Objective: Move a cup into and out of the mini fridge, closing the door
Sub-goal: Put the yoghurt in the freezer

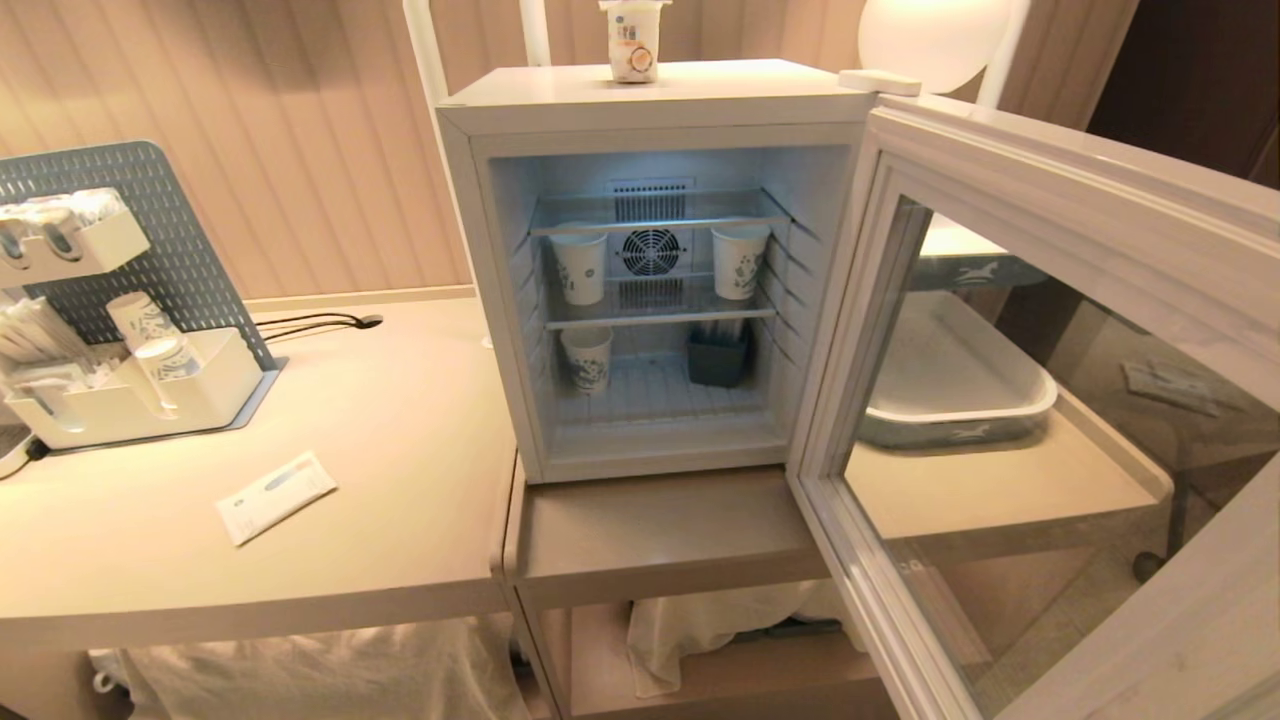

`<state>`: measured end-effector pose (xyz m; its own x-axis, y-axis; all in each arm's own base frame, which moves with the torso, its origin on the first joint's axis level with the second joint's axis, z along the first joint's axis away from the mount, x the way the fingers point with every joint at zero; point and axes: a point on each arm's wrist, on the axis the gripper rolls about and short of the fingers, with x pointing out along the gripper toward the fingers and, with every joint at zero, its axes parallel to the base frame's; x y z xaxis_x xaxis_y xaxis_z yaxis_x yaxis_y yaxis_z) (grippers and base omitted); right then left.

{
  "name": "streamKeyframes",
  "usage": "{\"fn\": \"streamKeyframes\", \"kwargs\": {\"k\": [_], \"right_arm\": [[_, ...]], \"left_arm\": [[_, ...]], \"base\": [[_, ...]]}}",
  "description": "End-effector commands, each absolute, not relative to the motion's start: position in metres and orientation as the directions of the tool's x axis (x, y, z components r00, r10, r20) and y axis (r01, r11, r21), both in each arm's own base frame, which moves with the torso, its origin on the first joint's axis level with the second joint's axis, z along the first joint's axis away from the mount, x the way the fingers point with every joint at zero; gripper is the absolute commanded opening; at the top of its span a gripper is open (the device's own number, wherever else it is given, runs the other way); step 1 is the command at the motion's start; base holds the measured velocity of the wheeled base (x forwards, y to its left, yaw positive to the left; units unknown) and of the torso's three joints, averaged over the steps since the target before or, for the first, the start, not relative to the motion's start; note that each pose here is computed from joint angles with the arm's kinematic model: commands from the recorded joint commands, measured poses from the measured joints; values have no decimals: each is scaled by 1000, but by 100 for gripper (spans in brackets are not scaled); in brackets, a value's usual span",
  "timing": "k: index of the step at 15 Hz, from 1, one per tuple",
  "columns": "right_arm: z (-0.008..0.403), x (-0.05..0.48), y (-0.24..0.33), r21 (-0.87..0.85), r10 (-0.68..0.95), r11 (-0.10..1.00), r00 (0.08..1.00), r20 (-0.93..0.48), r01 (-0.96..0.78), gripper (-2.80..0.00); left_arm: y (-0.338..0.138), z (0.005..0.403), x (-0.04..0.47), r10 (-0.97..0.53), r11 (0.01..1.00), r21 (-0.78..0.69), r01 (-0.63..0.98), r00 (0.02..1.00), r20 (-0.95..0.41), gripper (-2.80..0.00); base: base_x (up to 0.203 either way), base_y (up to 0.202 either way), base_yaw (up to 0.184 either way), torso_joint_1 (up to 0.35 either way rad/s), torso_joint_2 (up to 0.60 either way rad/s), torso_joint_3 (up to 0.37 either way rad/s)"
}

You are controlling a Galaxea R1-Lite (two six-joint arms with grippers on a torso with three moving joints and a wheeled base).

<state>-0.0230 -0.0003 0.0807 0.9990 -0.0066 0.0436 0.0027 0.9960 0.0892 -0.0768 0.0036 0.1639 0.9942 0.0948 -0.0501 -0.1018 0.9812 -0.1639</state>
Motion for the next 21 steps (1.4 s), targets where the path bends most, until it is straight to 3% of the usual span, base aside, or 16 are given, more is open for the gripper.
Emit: {"fn": "streamKeyframes", "kwargs": {"k": [1,3,5,6,12,21], "right_arm": [[81,-23,0,89,-6,996,999,44,2,-280],[81,-23,0,89,-6,996,999,44,2,-280],[81,-23,0,89,-6,996,999,44,2,-280],[81,-23,0,89,-6,996,999,44,2,-280],[81,-23,0,91,-6,996,999,44,2,-280],[81,-23,0,91,-6,996,999,44,2,-280]], "left_arm": [[3,131,-54,96,984,-152,-88,994,43,-280],[2,95,-29,62,995,-76,-57,996,57,-280],[1,71,-22,24,1000,13,-23,999,-32,-280],[0,73,-23,7,998,60,-6,1000,-22,-280],[0,74,-23,6,1000,29,-6,1000,-20,-280],[0,74,-23,5,999,37,-4,1000,-20,-280]], "base": [[0,0,0,0,0,0],[0,0,0,0,0,0],[0,0,0,0,0,0],[0,0,0,0,0,0],[-11,0,0,0,1,0],[-186,0,1,1,3,4]]}}
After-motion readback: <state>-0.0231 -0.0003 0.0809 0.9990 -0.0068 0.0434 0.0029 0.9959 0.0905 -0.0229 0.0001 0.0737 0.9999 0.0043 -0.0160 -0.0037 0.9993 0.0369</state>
